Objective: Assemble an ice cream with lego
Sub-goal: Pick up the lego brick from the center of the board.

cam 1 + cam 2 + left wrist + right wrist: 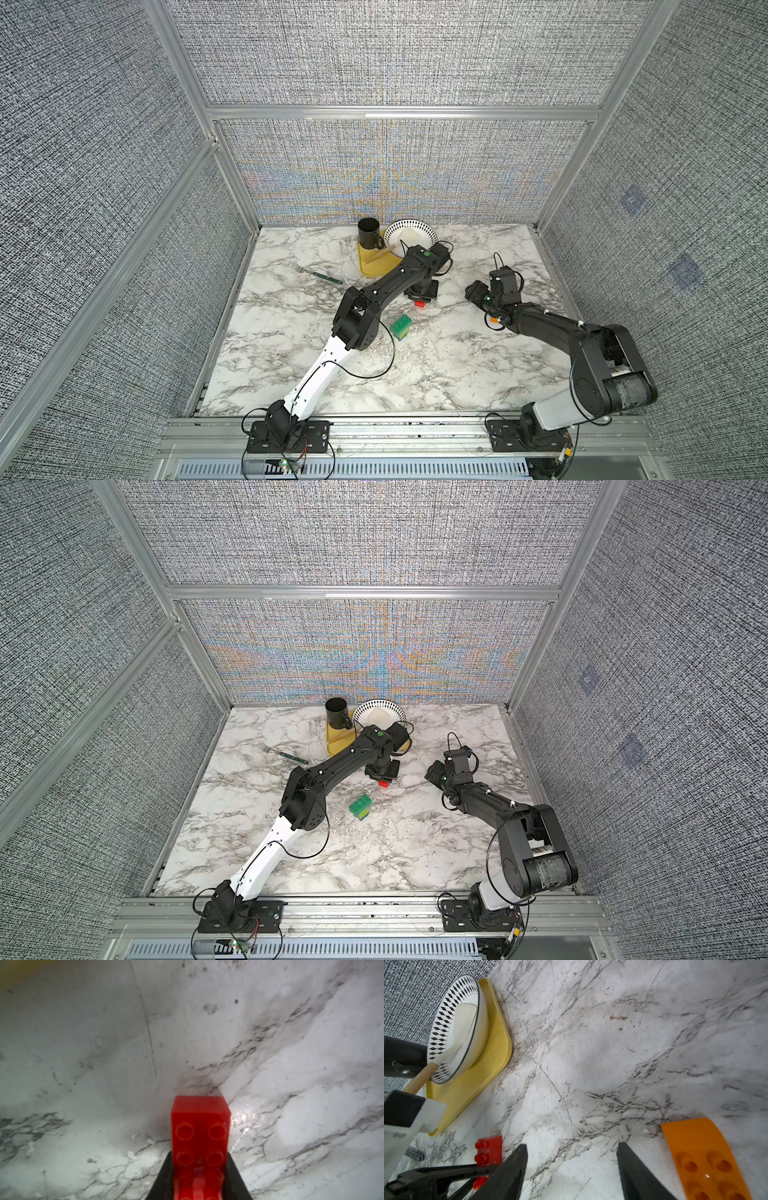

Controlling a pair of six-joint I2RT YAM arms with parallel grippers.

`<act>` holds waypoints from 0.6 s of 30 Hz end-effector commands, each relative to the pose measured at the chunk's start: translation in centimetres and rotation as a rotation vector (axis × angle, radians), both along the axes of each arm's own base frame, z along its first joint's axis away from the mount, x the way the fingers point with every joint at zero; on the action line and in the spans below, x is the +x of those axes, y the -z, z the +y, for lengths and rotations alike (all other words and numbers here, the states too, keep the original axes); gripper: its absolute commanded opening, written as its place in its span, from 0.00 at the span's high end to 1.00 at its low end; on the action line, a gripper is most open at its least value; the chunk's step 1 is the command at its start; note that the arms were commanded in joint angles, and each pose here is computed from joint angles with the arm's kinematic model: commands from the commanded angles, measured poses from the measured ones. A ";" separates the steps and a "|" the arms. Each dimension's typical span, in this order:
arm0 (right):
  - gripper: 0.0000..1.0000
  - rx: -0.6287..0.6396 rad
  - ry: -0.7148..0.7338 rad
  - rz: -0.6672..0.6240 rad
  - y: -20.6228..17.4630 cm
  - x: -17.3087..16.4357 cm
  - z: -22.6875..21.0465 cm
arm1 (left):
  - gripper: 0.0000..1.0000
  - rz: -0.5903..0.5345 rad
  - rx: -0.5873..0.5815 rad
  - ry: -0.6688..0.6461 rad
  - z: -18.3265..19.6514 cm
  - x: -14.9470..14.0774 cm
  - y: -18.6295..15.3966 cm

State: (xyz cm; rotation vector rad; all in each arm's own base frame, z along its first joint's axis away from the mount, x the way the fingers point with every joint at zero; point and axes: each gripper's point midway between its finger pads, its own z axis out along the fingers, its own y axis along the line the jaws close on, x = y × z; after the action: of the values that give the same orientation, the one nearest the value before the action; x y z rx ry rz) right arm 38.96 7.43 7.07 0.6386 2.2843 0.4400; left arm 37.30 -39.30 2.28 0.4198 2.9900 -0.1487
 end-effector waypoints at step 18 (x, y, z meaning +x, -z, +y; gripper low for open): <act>0.22 0.045 -0.387 -0.203 -3.2 0.2 8.7 | 0.98 -0.096 -0.100 0.603 7.6 -10.3 -15.0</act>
State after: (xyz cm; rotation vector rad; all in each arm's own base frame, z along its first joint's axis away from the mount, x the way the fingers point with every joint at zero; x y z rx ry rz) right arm 38.75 14.21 9.10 0.2859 2.2447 0.6593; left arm 29.29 -33.17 17.26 1.0795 2.6983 -0.3015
